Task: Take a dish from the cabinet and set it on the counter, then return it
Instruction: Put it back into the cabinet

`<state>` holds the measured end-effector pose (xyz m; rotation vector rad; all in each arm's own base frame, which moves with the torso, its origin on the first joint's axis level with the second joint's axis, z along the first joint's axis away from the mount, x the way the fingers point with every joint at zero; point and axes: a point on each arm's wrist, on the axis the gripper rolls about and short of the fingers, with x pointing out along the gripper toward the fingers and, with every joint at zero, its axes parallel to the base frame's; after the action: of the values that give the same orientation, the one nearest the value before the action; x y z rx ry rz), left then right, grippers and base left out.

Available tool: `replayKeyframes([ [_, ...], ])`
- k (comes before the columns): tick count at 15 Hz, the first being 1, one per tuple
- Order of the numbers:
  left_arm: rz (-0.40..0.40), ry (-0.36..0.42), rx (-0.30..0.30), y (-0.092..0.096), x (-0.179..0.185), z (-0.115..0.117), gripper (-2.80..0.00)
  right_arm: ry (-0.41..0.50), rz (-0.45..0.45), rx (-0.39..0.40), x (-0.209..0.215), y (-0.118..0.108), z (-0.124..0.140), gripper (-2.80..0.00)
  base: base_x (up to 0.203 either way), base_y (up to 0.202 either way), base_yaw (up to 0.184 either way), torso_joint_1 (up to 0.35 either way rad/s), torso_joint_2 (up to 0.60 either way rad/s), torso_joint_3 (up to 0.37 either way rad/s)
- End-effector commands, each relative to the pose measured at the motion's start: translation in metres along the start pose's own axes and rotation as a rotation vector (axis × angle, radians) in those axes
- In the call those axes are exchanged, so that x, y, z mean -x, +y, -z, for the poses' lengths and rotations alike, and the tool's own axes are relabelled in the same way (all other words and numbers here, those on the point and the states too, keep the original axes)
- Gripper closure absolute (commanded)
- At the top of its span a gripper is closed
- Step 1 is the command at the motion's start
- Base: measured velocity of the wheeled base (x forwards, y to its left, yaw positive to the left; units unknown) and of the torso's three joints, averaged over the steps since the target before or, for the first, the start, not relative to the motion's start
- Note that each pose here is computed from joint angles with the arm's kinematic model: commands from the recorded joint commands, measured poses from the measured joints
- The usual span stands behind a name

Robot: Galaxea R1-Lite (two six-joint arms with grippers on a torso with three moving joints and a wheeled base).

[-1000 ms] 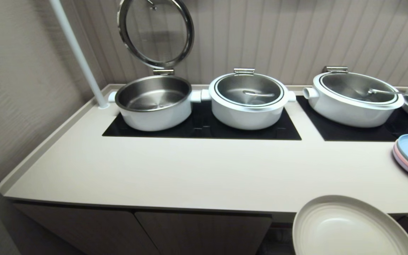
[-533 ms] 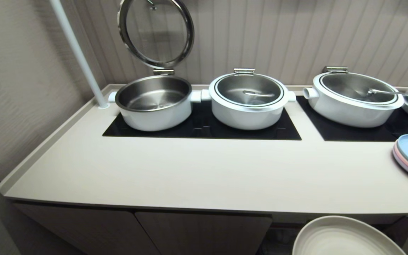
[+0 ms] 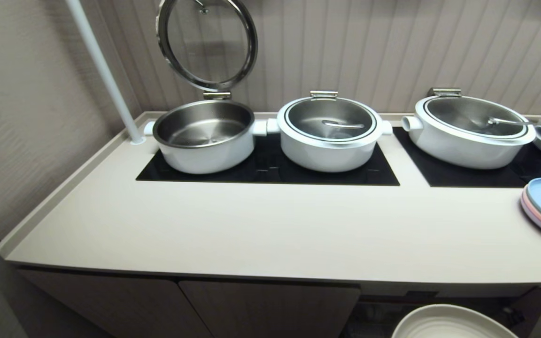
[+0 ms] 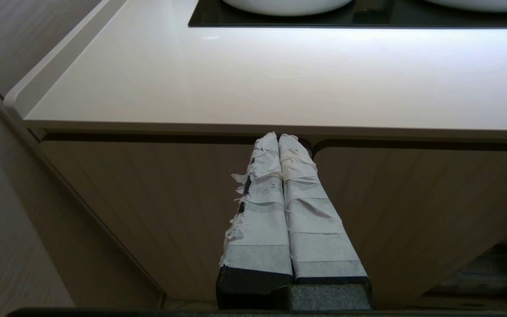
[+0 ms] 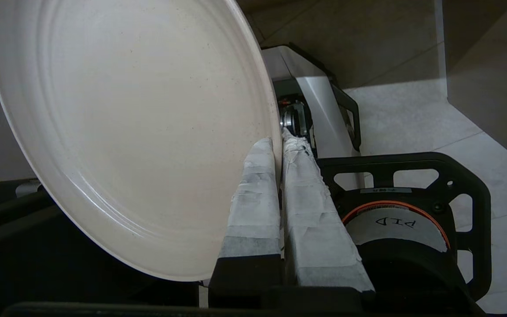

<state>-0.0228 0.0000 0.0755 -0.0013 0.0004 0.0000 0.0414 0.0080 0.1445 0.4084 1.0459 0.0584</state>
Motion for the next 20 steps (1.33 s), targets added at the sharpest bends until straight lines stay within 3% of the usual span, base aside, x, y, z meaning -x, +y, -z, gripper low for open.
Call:
replayKeyframes([
  [1,0.000,0.000,0.000,0.0000,0.0000,0.0000,0.00,0.020,0.005,-0.010,-0.0021,-0.0004,0.0000,0.00,0.000,0.000,0.000,0.000,0.00,0.000],
  [6,0.000,0.000,0.000,0.0000,0.0000,0.0000,0.00,0.062,0.023,-0.050,-0.0019,-0.0021,0.0044,0.00,0.000,0.000,0.000,0.000,0.00,0.000],
  [20,0.000,0.000,0.000,0.0000,0.0000,0.0000,0.00,0.050,-0.012,-0.038,0.0025,0.0047,-0.0029,0.00,0.000,0.000,0.000,0.000,0.00,0.000],
])
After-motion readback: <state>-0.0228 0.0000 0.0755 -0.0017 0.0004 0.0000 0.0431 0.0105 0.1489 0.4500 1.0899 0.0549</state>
